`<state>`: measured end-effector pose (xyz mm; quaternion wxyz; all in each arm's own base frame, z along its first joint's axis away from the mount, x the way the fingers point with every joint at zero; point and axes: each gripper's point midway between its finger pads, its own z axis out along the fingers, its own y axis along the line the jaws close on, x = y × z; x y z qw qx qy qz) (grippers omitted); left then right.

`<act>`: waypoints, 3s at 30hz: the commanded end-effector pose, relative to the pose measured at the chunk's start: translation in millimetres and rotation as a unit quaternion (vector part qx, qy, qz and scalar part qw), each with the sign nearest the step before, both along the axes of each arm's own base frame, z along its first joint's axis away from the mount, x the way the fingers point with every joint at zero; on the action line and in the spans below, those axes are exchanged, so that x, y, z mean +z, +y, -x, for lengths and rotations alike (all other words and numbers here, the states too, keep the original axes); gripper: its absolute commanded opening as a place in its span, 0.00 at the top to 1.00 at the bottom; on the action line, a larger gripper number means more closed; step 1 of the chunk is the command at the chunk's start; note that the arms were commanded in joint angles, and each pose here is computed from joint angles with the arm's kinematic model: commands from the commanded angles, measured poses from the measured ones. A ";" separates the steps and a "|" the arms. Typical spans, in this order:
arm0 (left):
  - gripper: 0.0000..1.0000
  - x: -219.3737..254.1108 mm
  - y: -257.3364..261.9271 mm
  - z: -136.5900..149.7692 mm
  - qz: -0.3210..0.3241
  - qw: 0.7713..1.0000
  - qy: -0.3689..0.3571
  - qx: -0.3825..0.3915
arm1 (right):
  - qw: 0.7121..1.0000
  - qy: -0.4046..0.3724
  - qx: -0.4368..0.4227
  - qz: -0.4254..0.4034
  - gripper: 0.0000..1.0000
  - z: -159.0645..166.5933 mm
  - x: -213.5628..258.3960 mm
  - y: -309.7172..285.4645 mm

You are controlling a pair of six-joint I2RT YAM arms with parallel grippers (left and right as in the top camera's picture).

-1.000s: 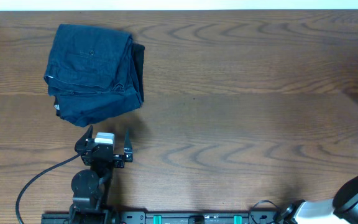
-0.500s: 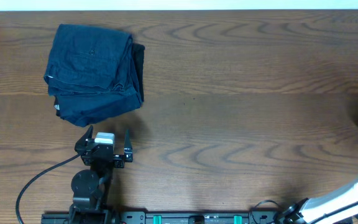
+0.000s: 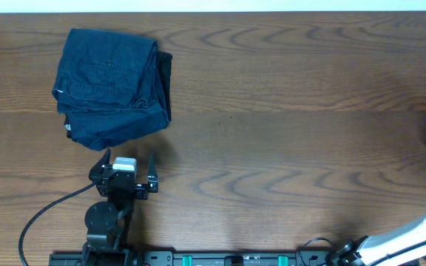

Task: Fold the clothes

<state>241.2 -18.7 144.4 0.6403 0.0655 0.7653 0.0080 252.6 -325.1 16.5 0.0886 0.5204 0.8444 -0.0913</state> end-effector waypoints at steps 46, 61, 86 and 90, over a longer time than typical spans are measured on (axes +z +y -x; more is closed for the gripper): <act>0.02 -16.7 1.8 0.0 -0.010 1.000 0.020 0.004 | 0.998 -0.045 -0.045 0.006 0.58 7.4 -19.8 -10.2; 0.02 -16.7 1.7 0.0 -0.010 1.000 0.020 0.004 | 0.932 -0.295 0.084 -0.193 0.99 -105.4 35.0 72.5; 0.02 -16.7 1.7 0.0 -0.010 1.000 0.020 0.004 | 0.813 -0.092 0.514 -0.258 0.96 -134.8 13.0 468.7; 0.02 -16.7 1.7 0.0 -0.010 1.000 0.020 0.004 | 0.758 -0.074 0.598 -0.248 0.94 -104.0 12.3 546.0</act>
